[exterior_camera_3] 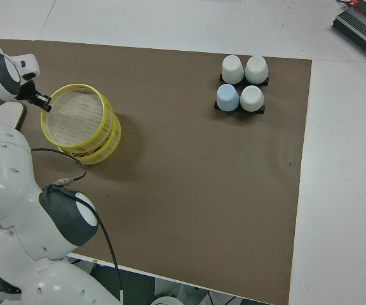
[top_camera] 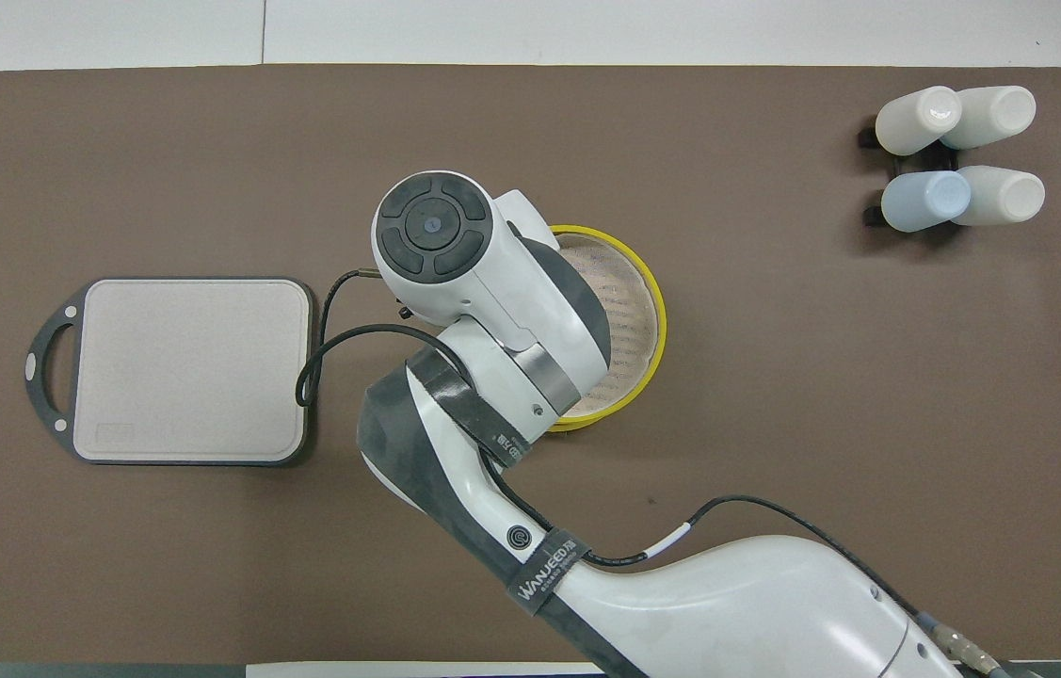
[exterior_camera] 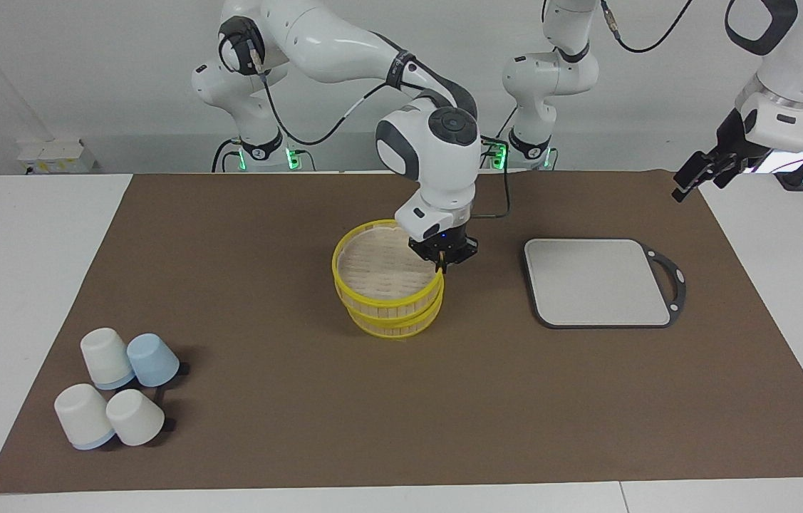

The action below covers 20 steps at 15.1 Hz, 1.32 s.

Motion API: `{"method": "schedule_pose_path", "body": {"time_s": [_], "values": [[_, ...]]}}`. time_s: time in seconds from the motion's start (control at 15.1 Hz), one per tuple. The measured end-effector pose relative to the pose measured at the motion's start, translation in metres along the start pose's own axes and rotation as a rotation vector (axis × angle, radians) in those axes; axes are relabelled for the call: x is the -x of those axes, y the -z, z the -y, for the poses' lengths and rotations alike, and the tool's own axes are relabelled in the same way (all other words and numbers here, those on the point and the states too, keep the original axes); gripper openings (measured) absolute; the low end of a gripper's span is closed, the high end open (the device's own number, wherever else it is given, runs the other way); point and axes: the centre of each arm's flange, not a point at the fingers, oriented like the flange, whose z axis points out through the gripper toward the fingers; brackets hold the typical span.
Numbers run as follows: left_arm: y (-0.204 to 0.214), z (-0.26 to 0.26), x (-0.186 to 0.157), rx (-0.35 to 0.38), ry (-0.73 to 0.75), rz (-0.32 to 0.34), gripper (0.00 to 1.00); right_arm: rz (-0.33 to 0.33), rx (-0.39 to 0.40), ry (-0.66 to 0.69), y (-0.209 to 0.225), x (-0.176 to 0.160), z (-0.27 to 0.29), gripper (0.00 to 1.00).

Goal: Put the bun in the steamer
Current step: 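Lower the lid onto the steamer with the right gripper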

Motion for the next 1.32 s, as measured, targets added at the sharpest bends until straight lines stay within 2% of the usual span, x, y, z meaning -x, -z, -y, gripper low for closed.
{"method": "schedule_pose_path", "body": {"time_s": [0.53,1.06,1.32], "values": [[-0.011,-0.016,-0.002,0.007,-0.025,0.024,1.00,0.007,-0.007,-0.017,-0.026,-0.001,-0.003,0.09],[-0.014,-0.030,-0.006,0.005,-0.049,0.052,1.00,0.019,-0.003,-0.018,-0.031,0.002,-0.004,0.09],[-0.014,-0.030,-0.006,0.005,-0.048,0.052,1.00,0.031,-0.033,-0.026,-0.031,0.005,0.000,0.09]]}}
